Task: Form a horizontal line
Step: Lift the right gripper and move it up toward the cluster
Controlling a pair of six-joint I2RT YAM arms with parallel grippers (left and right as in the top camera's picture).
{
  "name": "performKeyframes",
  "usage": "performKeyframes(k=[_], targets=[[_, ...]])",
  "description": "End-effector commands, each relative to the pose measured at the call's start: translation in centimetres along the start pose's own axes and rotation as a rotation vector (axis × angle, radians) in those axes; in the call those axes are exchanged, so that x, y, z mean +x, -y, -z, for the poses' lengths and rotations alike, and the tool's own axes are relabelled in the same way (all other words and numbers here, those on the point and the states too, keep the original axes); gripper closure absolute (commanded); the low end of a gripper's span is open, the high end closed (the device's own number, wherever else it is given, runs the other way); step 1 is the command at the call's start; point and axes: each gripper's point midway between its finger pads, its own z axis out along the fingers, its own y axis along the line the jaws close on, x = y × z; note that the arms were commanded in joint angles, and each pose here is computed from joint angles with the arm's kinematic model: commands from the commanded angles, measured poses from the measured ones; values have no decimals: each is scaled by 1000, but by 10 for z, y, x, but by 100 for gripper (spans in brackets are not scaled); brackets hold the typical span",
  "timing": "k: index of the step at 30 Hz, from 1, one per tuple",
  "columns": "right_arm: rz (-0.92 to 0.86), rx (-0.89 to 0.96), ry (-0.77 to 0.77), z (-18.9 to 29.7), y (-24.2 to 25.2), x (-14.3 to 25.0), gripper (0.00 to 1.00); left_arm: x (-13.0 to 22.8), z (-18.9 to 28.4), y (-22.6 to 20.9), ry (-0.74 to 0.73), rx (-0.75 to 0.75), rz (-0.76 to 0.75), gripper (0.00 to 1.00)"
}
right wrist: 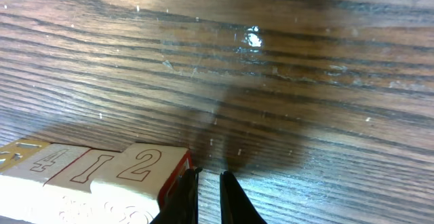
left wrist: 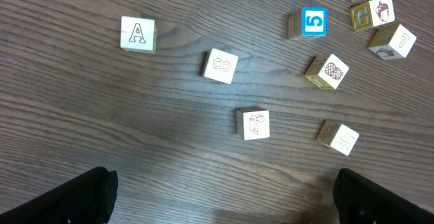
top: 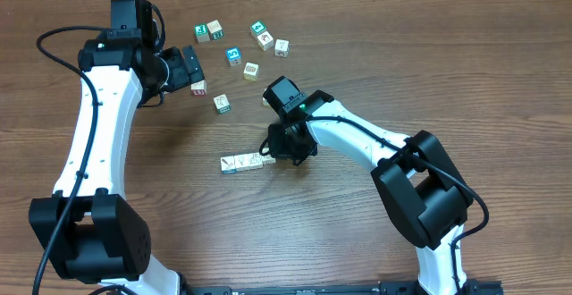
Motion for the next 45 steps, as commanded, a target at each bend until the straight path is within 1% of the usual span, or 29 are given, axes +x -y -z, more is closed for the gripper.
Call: performKeyframes(k=[1,4,9,12,14,21,23,30,35,45], targets=[[13,11,14,1,0,0,91,-5,4,2,16,6,-9,1],[13,21,21,1,1,-1,91,-5,4,2,16,6,-9,0],[-4,91,92,4,19,-18,91,-5,4,2,16,6,-9,0],[-4,71,124,7,22,-32,92,-5,4,2,16,6,-9,0],[20,55,149,8,21,-40,96,-5,4,2,16,6,-9,0],[41,-5,246,18,3,-65,96,-5,4,2,16,6,-9,0],[44,-15,262,25,-3,-71,96,-5,4,2,16,6,-9,0],[60,-15,297,74,-25,-91,96,-5,4,2,16,6,-9,0],[76,-4,282,79,-28,-87,96,-5,4,2,16,6,-9,0],[130,31,246,60,-43,-66,96,-5,4,2,16,6,-9,0]])
